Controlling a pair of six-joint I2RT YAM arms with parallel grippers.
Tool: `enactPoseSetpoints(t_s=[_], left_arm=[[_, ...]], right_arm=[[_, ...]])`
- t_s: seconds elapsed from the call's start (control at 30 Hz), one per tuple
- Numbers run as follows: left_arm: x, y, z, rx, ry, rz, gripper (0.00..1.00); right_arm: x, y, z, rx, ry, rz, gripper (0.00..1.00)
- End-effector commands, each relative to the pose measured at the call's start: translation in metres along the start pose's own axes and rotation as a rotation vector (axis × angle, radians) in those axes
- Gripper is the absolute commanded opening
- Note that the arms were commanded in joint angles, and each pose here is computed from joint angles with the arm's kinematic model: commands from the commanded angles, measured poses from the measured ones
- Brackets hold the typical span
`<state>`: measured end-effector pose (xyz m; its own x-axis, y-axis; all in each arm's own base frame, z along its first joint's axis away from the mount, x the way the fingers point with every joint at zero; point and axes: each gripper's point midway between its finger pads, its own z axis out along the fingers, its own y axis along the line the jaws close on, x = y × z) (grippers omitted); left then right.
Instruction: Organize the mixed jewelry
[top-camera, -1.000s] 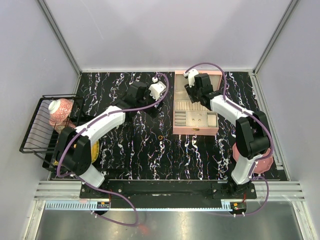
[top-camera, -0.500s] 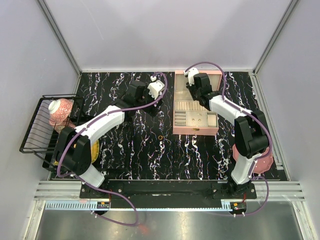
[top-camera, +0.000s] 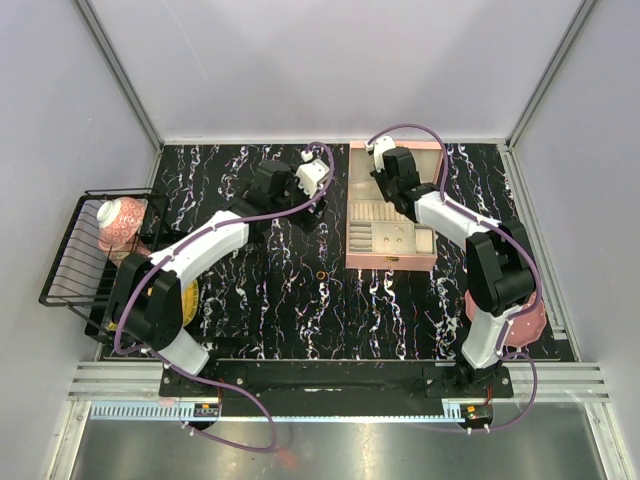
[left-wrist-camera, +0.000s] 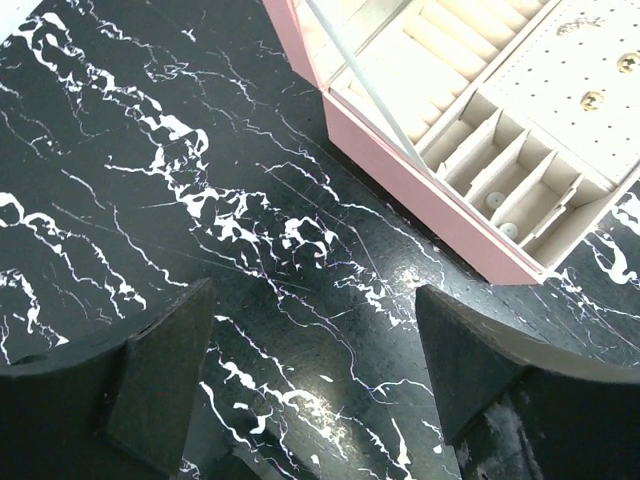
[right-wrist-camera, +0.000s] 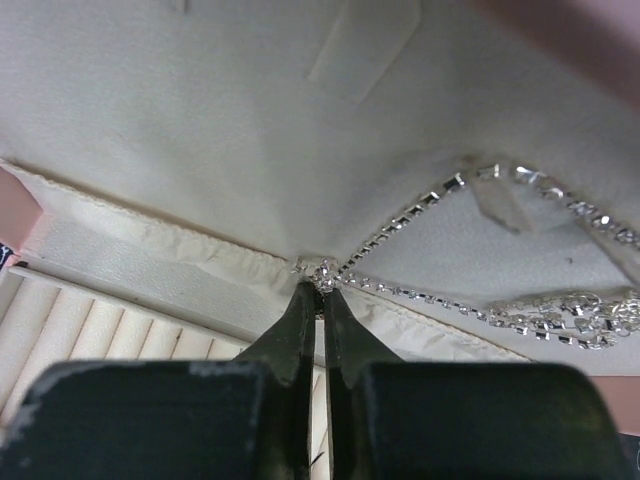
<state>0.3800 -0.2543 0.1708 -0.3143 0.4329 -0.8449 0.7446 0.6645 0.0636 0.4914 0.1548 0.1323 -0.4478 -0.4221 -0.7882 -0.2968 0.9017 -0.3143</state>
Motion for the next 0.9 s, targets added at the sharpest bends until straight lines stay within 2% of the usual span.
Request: enactPoseSetpoints(t_s=[0.0, 0.13, 0.27, 0.43, 0.53, 0.87], left_arm=[[-0.036, -0.006, 0.003, 0.065, -0.113, 0.059, 0.84], [-0.052, -0.015, 0.01, 0.097, -0.153, 0.16, 0.83], [-0.062, -0.03, 0.024, 0.104, -0.176, 0.33, 0.83], [-0.074, -0.033, 0.044, 0.118, -0.199, 0.437, 0.83], [-0.084, -0.027, 0.055, 0.1, -0.183, 0.467, 0.83], [-0.103, -0.026, 0.07, 0.109, -0.133, 0.723, 0.84]], right_arm=[[-0.039, -0.01, -0.01, 0.053, -0.109, 0.042, 0.01], [-0.051, -0.022, -0.027, 0.086, -0.123, 0.048, 0.0], [-0.064, -0.032, -0.043, 0.104, -0.135, 0.051, 0.0], [-0.075, -0.038, -0.06, 0.1, -0.145, 0.055, 0.0], [-0.076, -0.041, -0.068, 0.098, -0.135, 0.046, 0.0], [-0.063, -0.035, -0.064, 0.075, -0.085, 0.032, 0.0]])
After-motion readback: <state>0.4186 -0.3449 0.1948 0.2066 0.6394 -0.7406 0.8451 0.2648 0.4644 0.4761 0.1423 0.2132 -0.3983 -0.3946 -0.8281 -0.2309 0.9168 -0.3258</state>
